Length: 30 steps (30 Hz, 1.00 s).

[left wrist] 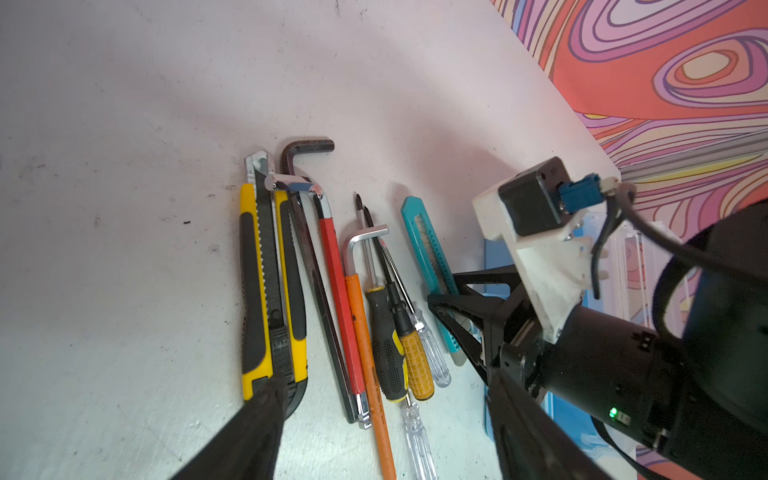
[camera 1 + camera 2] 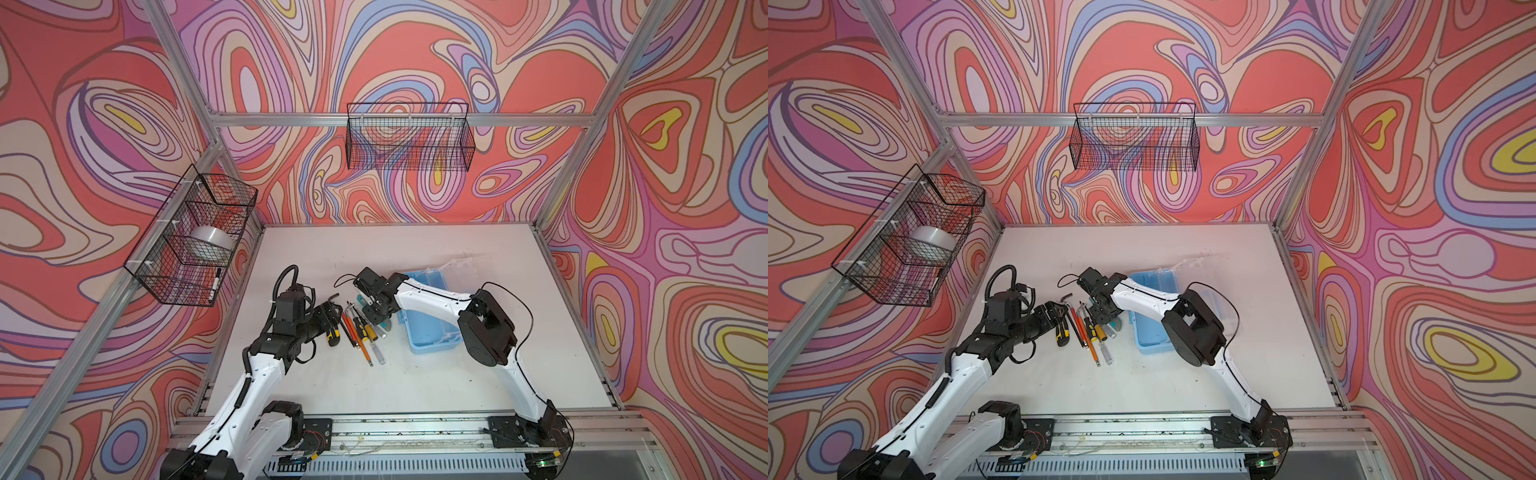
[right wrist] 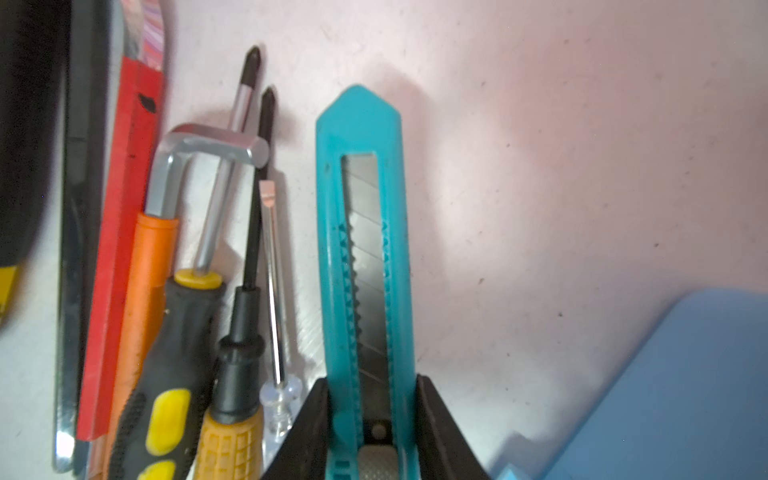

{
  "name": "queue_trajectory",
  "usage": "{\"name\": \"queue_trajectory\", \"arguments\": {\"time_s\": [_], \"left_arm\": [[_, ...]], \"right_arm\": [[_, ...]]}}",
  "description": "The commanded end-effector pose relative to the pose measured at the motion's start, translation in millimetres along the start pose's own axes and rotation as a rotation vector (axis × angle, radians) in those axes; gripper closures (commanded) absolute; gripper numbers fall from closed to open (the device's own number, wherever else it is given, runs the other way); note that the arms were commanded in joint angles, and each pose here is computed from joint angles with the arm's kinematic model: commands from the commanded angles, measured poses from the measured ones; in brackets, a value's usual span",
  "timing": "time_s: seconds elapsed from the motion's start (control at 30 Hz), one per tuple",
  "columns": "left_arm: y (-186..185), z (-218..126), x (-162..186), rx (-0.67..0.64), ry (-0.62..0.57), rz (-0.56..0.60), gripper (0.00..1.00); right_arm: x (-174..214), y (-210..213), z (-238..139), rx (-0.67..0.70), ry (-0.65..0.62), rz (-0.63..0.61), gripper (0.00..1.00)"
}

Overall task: Pack the tool kit
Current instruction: 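Lift the teal utility knife with the right gripper and lower it into the blue box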

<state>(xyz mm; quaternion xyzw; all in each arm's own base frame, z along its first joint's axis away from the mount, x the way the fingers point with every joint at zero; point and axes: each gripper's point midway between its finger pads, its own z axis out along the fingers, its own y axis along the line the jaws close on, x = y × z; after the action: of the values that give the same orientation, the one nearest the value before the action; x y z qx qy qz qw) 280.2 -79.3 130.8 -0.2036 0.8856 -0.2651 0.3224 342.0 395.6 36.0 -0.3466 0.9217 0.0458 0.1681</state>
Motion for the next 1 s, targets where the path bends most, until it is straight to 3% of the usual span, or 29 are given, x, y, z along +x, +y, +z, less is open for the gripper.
{"name": "queue_trajectory", "arguments": {"time_s": [0.0, 0.43, 0.77, 0.97], "left_arm": [[5.0, 2.6, -0.1, -0.010, -0.005, -0.015, 0.24], [-0.1, 6.2, -6.2, 0.008, -0.018, -0.006, 0.24], [-2.0, 3.5, -10.6, 0.009, -0.038, 0.008, 0.24], [-1.7, 9.0, -9.8, 0.014, -0.028, 0.006, 0.24]], "right_arm": [[-6.0, 1.2, -8.3, 0.008, -0.019, 0.018, 0.89], [-24.1, -6.9, -114.0, -0.016, -0.187, 0.096, 0.89], [36.5, -79.4, -174.1, 0.185, -0.154, 0.246, 0.88], [85.8, -126.6, -174.4, 0.229, -0.112, 0.391, 0.89]]}}
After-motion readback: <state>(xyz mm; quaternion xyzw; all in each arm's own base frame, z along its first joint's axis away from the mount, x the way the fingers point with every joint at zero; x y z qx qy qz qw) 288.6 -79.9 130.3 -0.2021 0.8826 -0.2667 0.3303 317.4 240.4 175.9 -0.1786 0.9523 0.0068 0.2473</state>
